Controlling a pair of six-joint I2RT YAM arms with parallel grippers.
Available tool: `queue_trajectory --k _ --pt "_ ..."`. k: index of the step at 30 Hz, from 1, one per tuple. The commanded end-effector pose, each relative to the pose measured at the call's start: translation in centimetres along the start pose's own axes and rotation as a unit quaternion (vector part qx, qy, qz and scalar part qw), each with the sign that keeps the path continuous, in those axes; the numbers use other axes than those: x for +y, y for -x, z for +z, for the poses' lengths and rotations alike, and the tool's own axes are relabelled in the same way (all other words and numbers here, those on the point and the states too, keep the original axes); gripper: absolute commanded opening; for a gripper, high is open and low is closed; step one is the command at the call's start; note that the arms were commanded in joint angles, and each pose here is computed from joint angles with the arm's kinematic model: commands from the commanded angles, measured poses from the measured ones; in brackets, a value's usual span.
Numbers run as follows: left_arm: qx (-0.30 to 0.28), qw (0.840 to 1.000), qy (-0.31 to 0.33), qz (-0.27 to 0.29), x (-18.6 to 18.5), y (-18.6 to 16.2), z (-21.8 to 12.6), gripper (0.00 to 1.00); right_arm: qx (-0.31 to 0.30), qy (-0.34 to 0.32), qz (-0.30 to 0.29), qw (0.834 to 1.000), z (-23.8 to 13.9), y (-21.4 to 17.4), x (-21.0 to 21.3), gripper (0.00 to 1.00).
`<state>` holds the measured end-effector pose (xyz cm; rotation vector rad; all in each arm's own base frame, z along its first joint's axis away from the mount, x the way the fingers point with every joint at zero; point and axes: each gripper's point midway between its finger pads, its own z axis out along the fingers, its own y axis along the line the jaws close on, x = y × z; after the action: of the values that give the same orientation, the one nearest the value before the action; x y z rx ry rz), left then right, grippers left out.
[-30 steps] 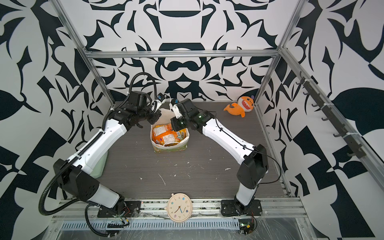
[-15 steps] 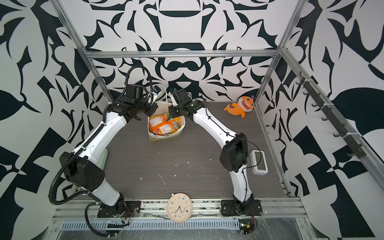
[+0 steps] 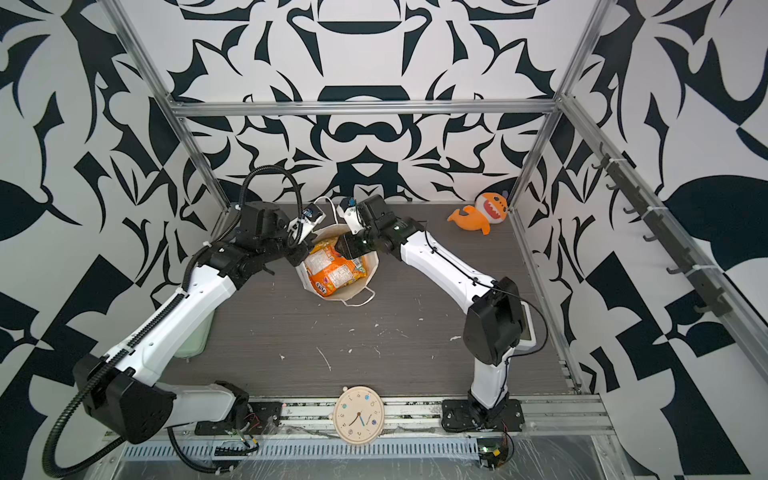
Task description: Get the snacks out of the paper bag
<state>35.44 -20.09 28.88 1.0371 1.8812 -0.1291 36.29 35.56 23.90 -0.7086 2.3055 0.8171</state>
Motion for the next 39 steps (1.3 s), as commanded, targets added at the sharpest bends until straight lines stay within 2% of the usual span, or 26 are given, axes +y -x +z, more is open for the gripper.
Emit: queue_trajectory --k 1,2,3,5,8,9,10,16,19,20,24,29,30,31,32,34,39 --pt "-0.047 0.999 -0.004 0.006 -0.2 2.2 -0.6 0.00 -0.030 0.028 -0.032 0.999 -2.3 0.9 1.9 0.62" --pt "-0.046 0.999 -0.005 0.004 -0.2 2.1 -0.5 0.00 -0.026 0.020 -0.034 0.999 -2.4 0.4 1.6 0.70" --pt "-0.046 0.999 -0.005 0.003 -0.2 2.2 -0.4 0.00 -0.021 0.007 -0.031 0.999 -2.4 -0.1 1.1 0.73" --pt "-0.044 0.999 -0.005 0.001 -0.1 2.2 -0.1 0.00 -0.011 -0.017 -0.023 1.000 -2.4 -0.9 0.2 0.75" --pt "-0.043 0.999 0.000 -0.001 0.2 2.2 0.2 0.00 -0.008 -0.051 -0.006 0.999 -2.2 -1.7 -1.3 0.83" --pt "-0.043 0.999 0.000 -0.001 0.2 2.2 0.5 0.00 -0.006 -0.057 0.000 0.998 -1.8 -2.0 -1.6 0.94" --pt "-0.044 0.999 0.001 -0.001 0.2 2.3 0.6 0.00 -0.003 -0.064 0.008 0.998 -1.5 -2.1 -1.9 0.97" --pt "-0.045 0.999 -0.002 -0.007 0.4 2.7 0.9 0.00 0.030 -0.065 0.012 0.997 1.5 -3.1 -2.0 0.97" --pt "-0.044 0.999 -0.001 -0.010 0.4 2.6 1.0 0.00 0.041 -0.041 0.022 0.998 3.0 -3.1 -1.4 0.96" --pt "-0.043 0.999 0.000 -0.011 0.4 2.6 1.0 0.00 0.043 -0.032 0.024 0.998 3.3 -3.1 -1.2 0.94" --pt "-0.041 0.999 0.002 -0.014 0.5 2.4 1.1 0.00 0.050 -0.004 0.028 0.998 4.3 -2.8 -0.2 0.72" --pt "-0.040 0.999 0.002 -0.017 0.5 2.4 1.4 0.00 0.030 0.024 0.027 0.999 3.5 -1.4 1.2 0.49" --pt "-0.040 0.999 0.001 -0.017 0.5 2.4 1.4 0.00 0.028 0.026 0.026 0.999 3.3 -1.3 1.4 0.42" --pt "-0.040 0.999 0.001 -0.017 0.5 2.4 1.5 0.00 0.025 0.029 0.025 0.999 3.1 -1.1 1.5 0.23" --pt "-0.040 0.999 0.003 -0.018 0.5 2.3 1.6 0.00 0.024 0.029 0.024 0.999 3.0 -1.1 1.6 0.17" --pt "-0.040 0.999 0.004 -0.019 0.6 2.4 1.7 0.00 0.023 0.031 0.023 0.999 2.8 -1.0 1.7 0.14" --pt "-0.044 0.999 0.009 -0.022 0.9 2.6 1.6 0.00 0.011 0.011 0.019 1.000 1.7 -0.7 1.4 0.16"
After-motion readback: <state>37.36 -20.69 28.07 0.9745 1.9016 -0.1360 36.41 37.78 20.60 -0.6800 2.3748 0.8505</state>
